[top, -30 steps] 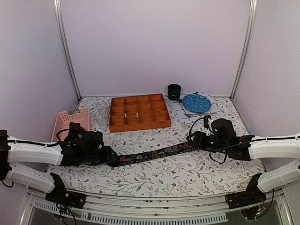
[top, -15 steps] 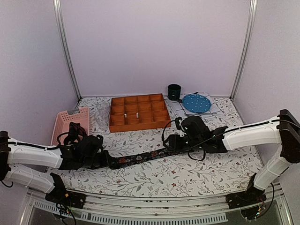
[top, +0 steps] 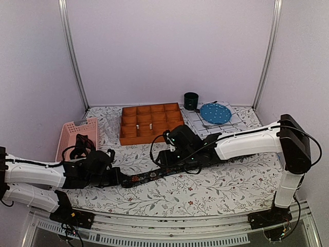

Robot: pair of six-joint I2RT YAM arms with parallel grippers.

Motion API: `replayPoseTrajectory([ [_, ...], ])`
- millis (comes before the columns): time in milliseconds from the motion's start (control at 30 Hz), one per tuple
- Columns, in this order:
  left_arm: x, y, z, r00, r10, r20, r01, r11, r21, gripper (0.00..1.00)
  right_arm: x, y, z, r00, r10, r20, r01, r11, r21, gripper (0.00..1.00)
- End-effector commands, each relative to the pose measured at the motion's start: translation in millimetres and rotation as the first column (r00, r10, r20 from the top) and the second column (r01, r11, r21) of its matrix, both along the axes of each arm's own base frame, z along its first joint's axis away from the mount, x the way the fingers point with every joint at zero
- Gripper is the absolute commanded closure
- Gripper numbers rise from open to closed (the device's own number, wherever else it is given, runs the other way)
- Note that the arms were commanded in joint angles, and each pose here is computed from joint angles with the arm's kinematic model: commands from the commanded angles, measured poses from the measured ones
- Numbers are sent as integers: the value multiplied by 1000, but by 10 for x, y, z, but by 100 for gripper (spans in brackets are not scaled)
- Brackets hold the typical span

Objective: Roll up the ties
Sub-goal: Adjust the tie at the center of the board.

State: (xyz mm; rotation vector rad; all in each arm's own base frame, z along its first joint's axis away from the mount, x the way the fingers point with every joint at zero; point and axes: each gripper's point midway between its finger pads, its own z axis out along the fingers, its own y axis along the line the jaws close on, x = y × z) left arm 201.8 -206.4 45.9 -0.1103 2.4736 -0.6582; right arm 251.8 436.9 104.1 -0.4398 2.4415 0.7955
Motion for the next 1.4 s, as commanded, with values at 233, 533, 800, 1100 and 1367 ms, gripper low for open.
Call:
replayPoseTrajectory([
  [233, -289, 23, -286, 993, -64, -99, 71, 995, 68, 77, -112, -205, -598, 998, -20, -66, 10, 988, -152, 44],
  [533, -368, 67, -273, 993, -61, -97, 68, 995, 74, 72, -155, -174, -702, 998, -4, -64, -9, 979, -201, 44],
  [800, -446, 140, -171, 996, -33, -80, 43, 991, 127, 50, -150, -268, -410, 1000, -28, -10, 26, 986, -163, 43],
  [1100, -380, 2, 367, 997, -78, 21, 77, 996, 52, 26, -101, -346, -40, 998, -50, 50, 56, 989, -138, 38],
  [1367, -322, -488, 631, 976, -201, 86, 207, 976, -66, 89, -56, -395, 179, 994, -78, 78, 85, 992, -94, 39],
])
